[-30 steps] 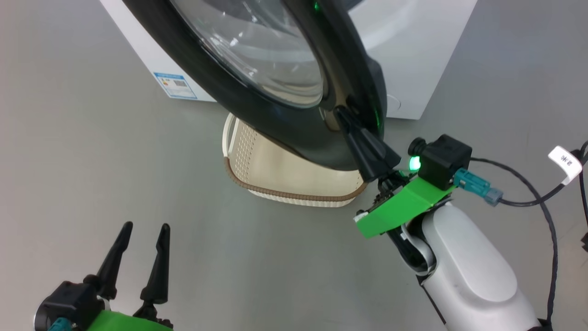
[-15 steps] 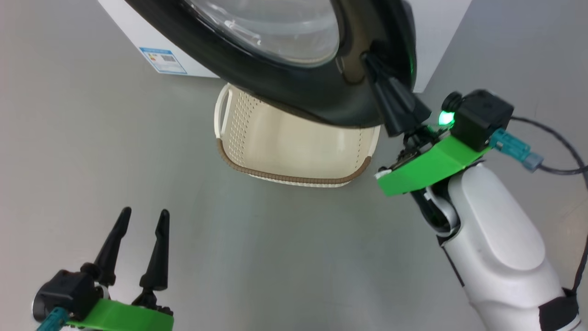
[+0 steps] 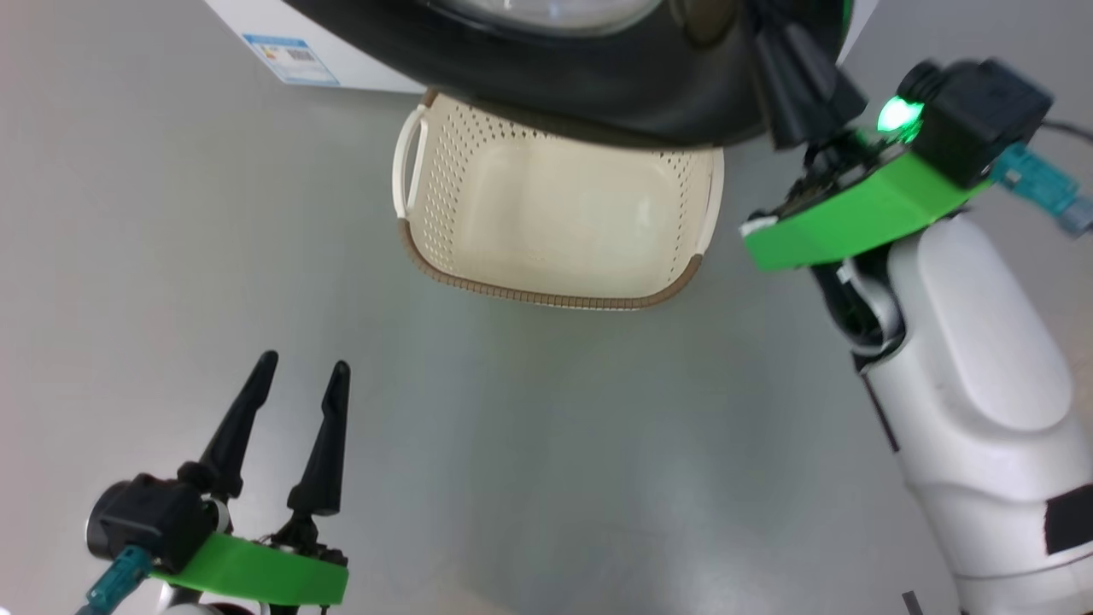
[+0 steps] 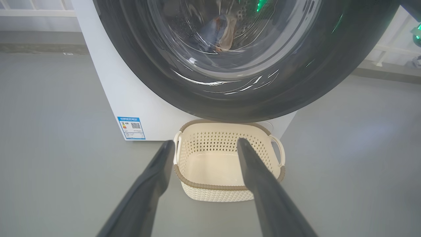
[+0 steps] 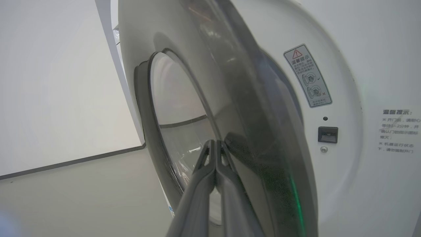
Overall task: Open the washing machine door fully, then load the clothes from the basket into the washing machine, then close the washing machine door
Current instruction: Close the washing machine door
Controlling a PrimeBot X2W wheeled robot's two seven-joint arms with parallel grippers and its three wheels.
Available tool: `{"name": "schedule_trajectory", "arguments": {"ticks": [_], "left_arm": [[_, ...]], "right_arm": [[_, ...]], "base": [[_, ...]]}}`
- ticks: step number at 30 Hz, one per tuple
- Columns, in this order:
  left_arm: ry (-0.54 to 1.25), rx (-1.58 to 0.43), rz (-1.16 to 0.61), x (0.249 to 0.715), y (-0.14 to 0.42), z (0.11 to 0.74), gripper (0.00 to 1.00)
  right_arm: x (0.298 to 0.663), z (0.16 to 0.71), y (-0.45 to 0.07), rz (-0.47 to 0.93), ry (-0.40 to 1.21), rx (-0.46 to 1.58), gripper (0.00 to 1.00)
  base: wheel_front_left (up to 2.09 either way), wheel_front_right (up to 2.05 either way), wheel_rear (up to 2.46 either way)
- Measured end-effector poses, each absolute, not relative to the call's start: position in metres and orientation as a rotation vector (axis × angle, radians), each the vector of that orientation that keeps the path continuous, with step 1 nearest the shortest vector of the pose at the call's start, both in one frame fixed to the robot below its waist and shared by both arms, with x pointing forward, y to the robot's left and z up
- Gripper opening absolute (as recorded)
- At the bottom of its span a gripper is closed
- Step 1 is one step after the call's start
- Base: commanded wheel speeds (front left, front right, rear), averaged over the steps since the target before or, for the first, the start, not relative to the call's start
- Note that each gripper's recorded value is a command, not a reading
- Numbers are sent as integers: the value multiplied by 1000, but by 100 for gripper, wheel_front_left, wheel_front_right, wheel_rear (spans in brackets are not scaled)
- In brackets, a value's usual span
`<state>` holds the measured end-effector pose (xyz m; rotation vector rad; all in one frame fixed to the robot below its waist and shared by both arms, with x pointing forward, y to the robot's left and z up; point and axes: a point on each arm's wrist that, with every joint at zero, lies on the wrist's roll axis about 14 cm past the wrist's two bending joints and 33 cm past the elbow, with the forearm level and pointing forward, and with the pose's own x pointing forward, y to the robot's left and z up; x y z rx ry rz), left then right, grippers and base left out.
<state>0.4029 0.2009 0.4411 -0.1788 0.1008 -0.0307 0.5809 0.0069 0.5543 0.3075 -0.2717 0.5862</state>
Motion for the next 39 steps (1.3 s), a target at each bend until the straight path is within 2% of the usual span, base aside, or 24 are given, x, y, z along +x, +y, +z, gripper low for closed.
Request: {"name": "schedule_trajectory", "arguments": {"ticks": [17,39], "left_arm": [[152,-171,-22,408,202,421,100],[138,-139,-13,410,206,426,100]], "right_arm": [[637,544,-21,499,-311,274,0],[679,549,-39,436,-360,244,0]], "base": [[0,0,0],[0,0,0]]}}
